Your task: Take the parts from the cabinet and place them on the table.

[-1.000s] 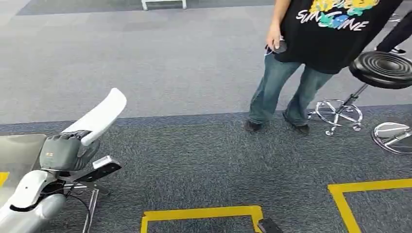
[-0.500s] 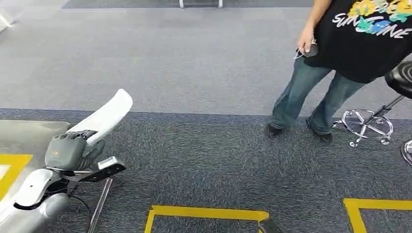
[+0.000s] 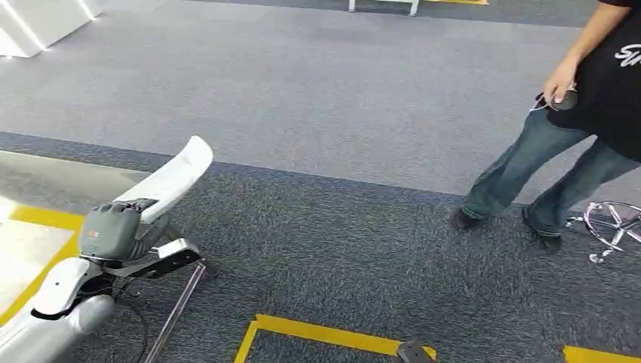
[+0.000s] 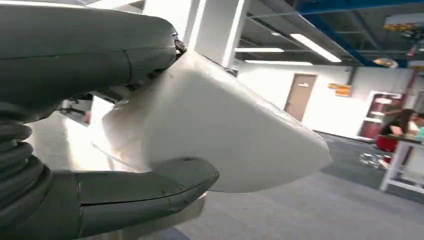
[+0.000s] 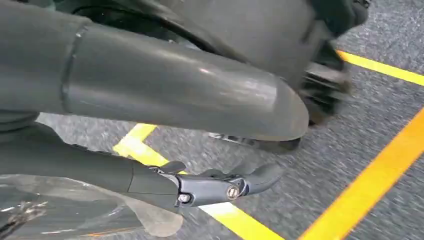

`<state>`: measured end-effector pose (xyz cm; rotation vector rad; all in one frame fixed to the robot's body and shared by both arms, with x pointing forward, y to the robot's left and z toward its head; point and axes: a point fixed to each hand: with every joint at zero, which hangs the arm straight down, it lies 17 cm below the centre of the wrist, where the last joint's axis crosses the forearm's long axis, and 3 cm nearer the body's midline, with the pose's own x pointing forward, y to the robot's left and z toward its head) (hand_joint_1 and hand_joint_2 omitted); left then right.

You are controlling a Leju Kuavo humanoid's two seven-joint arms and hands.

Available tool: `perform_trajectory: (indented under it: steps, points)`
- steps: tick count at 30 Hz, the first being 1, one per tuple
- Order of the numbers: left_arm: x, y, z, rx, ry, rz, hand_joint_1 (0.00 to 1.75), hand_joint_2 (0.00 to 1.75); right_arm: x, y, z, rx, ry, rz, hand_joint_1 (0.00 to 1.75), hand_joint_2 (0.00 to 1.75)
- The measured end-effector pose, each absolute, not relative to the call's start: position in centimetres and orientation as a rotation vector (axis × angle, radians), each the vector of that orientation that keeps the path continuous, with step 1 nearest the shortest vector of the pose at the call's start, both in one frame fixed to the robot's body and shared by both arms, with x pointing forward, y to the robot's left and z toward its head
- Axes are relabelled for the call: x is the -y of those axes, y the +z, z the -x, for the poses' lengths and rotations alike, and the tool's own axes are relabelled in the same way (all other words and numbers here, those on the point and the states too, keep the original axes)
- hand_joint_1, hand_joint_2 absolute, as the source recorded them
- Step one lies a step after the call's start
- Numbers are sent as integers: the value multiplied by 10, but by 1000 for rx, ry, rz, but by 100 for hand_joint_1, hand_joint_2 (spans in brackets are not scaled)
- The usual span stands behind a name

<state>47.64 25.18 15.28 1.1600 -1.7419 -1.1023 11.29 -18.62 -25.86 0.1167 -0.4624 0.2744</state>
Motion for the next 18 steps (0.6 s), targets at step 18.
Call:
perform_trajectory:
  steps: [18]
  points:
    - [-248,153,-482,1744,-1111,-1161,175,175,188,-259,-114,461,275,-116,0,0]
